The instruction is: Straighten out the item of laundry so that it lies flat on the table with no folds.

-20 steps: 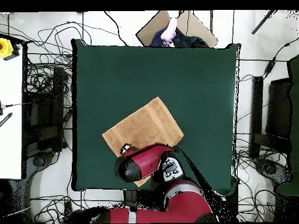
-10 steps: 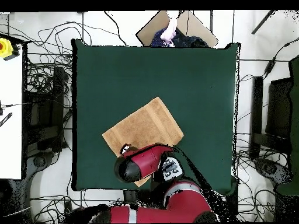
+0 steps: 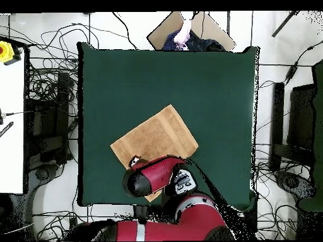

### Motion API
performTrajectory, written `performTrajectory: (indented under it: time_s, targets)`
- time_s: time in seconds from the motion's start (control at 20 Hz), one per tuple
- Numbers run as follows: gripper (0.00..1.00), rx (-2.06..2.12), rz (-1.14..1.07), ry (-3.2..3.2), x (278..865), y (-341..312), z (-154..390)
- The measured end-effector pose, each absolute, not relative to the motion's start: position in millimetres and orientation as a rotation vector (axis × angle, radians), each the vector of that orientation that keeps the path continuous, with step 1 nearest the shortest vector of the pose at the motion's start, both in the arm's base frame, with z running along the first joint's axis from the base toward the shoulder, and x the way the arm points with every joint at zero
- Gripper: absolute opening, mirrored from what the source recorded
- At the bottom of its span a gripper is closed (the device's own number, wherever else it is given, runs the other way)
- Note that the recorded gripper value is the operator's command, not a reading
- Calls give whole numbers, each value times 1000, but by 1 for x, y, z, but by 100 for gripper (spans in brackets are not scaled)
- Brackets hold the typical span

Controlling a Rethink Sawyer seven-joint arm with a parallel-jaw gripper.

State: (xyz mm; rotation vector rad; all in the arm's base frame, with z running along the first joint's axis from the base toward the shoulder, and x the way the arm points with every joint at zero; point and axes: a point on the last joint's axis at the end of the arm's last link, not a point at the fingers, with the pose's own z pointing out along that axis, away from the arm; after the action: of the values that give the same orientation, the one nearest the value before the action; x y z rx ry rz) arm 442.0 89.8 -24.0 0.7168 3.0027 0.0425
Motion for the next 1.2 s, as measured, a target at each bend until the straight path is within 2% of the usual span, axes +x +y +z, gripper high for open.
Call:
performTrajectory:
  time_s: [0.45, 1.2]
  targets:
    - [100, 705, 59, 3006, 416, 112, -51]
    - [100, 791, -7, 2959, 415, 117, -51]
